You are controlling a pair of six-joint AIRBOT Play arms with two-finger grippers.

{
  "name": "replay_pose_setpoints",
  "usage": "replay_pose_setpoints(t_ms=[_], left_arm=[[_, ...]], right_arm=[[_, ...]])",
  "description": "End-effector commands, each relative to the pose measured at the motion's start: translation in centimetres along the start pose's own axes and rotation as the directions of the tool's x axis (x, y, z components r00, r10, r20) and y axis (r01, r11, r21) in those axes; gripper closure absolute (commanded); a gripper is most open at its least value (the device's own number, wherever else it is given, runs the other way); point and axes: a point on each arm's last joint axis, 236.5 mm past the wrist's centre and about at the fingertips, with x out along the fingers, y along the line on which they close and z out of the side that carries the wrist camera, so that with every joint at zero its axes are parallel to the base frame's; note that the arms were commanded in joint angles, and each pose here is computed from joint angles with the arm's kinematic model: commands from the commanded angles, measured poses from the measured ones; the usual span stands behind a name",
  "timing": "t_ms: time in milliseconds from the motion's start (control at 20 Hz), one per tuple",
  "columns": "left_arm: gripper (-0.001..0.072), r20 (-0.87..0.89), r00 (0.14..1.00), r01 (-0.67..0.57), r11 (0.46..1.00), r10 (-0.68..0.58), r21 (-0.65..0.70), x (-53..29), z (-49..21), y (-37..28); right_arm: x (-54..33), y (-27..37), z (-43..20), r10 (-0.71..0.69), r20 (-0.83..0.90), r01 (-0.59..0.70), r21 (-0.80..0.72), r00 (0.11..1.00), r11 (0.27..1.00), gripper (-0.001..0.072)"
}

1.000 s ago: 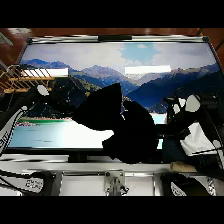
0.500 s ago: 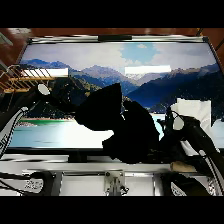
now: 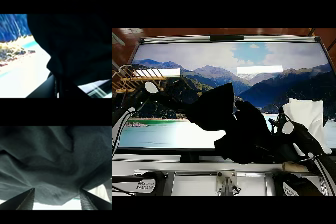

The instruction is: Fold the shirts.

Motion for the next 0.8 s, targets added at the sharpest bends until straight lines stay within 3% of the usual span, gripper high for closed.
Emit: replay_pose_setpoints(t_ms=[0,50,100,150,200,350,450,500,600,650,750], left_arm=[[0.0675,0.008,1.0,-0.001,1.0,0.001,0.002,-0.2,0.1,-0.1],[0.0675,0.008,1.0,-0.001,1.0,0.001,0.004,-0.3,0.1,-0.1],[0.0675,0.01,1.0,-0.001,1.0,0.001,0.006,-0.5,0.1,-0.2],[0.0676,0.021,1.0,-0.004,1.0,0.003,0.011,-0.8,0.3,-0.3],[0.0676,0.039,0.999,-0.008,1.0,0.007,0.016,-1.4,0.8,-0.4],[0.0676,0.189,0.981,-0.044,0.997,0.031,0.063,-6.5,4.8,-1.2],[0.0676,0.355,0.934,-0.097,0.987,0.046,0.127,-13.1,8.6,-3.2],[0.0676,0.449,0.892,-0.133,0.978,0.047,0.163,-17.2,10.3,-4.8],[0.0676,0.649,0.761,-0.232,0.944,0.027,0.233,-27.5,12.2,-9.6],[0.0676,0.745,0.667,-0.288,0.923,0.002,0.255,-33.3,12.2,-12.6],[0.0676,0.894,0.444,-0.371,0.895,-0.065,0.249,-44.4,10.0,-18.5]], right_arm=[[1.5,-0.2,-1.2,-0.027,-0.084,0.024,-0.03,0.996,0.999,0.0045],[2.3,0.0,-1.7,-0.045,-0.105,0.039,-0.053,0.993,0.998,0.0118],[3.0,0.2,-2.1,-0.064,-0.118,0.055,-0.08,0.991,0.995,0.0316],[3.3,0.4,-2.3,-0.075,-0.121,0.064,-0.093,0.99,0.994,0.0563],[3.2,0.6,-2.3,-0.076,-0.118,0.064,-0.099,0.99,0.993,0.0651],[-1.1,1.6,0.1,-0.128,0.004,0.126,-0.225,0.992,0.966,0.0651],[-8.9,3.6,3.8,-0.153,0.254,0.233,-0.325,0.955,0.917,0.0651],[-14.5,4.6,5.5,-0.153,0.421,0.312,-0.341,0.894,0.887,0.0652],[-29.4,6.3,7.0,-0.122,0.769,0.474,-0.252,0.627,0.844,0.0652],[-37.5,6.9,5.8,-0.084,0.895,0.508,-0.17,0.439,0.844,0.0652],[-49.7,8.1,0.5,0.031,0.991,0.474,-0.089,0.129,0.876,0.0652]])
